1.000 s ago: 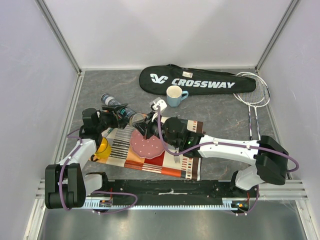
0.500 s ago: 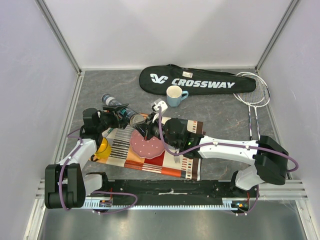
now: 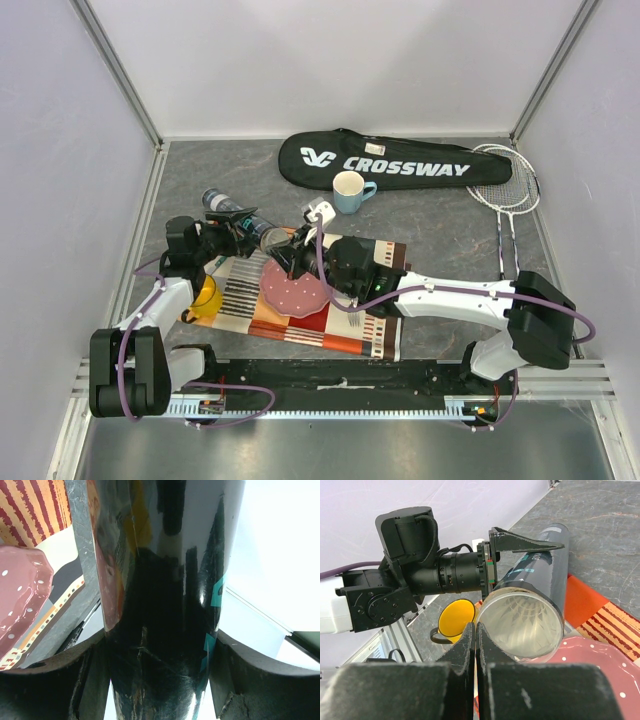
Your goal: Pack up the badminton gear
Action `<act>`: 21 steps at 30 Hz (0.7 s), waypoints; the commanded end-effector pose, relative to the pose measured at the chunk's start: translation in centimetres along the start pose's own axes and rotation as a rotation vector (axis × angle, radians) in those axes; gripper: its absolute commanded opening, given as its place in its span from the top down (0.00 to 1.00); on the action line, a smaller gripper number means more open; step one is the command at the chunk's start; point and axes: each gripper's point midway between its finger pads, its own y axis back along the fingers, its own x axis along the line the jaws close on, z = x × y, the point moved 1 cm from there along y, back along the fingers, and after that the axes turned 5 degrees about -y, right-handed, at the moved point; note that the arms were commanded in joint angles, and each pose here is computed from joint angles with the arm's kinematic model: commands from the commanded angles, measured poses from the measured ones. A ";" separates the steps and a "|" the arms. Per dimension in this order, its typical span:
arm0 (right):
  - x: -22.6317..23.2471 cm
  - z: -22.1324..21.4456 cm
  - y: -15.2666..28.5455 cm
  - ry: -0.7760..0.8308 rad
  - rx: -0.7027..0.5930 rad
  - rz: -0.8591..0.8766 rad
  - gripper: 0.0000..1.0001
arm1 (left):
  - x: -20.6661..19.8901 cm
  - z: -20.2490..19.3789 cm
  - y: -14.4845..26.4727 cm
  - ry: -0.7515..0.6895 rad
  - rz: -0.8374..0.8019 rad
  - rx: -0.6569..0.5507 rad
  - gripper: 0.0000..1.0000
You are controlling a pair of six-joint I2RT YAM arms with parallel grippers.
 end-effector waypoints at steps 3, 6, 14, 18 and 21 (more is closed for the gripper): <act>0.3 1.0 -1.2 0.013 -0.055 0.007 1.00 | -3.0 -1.3 0.7 -0.063 -0.095 0.033 0.98; 0.4 0.7 -1.5 0.006 -0.045 0.018 1.00 | -3.0 -1.3 0.7 -0.062 -0.096 0.032 0.98; 0.3 1.0 -1.5 0.005 -0.066 0.018 1.00 | -2.9 -1.4 0.7 -0.063 -0.093 0.036 0.98; 0.2 1.5 -1.7 0.009 -0.086 0.013 1.00 | -2.8 -1.4 0.7 -0.062 -0.091 0.037 0.98; 0.0 1.7 -1.8 0.016 -0.102 0.012 1.00 | -2.8 -1.4 0.7 -0.061 -0.092 0.037 0.98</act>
